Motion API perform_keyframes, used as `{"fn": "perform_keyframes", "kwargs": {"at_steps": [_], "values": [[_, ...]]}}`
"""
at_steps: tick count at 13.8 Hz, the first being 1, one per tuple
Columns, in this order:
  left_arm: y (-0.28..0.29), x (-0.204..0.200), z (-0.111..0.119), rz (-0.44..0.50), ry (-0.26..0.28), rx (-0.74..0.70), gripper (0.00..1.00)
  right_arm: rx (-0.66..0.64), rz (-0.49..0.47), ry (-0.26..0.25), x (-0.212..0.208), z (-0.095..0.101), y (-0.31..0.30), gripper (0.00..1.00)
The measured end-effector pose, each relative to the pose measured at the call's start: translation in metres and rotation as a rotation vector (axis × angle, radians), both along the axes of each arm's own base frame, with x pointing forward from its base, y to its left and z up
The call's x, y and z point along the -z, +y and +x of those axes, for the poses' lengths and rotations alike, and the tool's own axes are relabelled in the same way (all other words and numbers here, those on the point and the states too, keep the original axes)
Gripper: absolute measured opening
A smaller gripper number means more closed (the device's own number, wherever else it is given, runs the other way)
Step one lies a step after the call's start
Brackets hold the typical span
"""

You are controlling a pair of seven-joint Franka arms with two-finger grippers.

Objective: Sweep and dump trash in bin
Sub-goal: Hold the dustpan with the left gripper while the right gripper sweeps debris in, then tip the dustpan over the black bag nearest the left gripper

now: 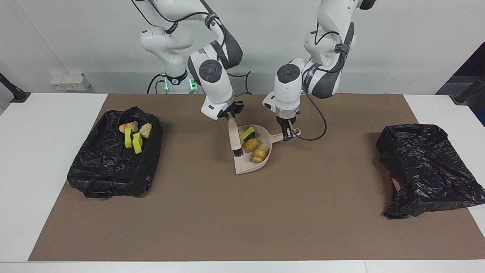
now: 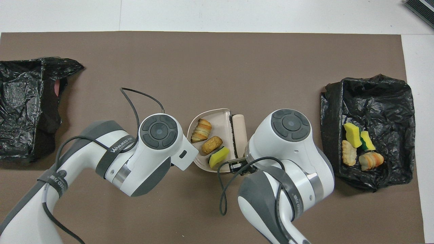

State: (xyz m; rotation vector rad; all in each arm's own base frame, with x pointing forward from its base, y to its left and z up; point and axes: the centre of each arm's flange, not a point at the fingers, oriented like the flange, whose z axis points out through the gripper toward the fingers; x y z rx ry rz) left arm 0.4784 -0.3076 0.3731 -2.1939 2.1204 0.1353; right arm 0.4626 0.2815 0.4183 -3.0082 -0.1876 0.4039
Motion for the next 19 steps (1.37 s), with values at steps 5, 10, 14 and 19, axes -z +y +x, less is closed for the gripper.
{"fn": "perform_keyframes", "kwargs": {"at_steps": [5, 10, 14, 19], "values": [[0.046, -0.017, 0.032, -0.010, -0.017, 0.050, 0.31, 0.069, -0.083, 0.019, -0.049, -0.044, 0.004, 0.26], [0.160, -0.084, 0.055, -0.096, 0.009, 0.058, 0.31, 0.098, -0.037, 0.044, -0.033, -0.091, 0.070, 0.26], [0.289, -0.130, 0.058, -0.117, 0.014, -0.021, 0.31, 0.146, -0.052, 0.054, 0.019, -0.131, 0.137, 0.26], [0.473, -0.160, 0.043, -0.145, -0.053, -0.085, 0.31, 0.122, -0.127, 0.055, 0.075, -0.141, 0.156, 0.26]]}}
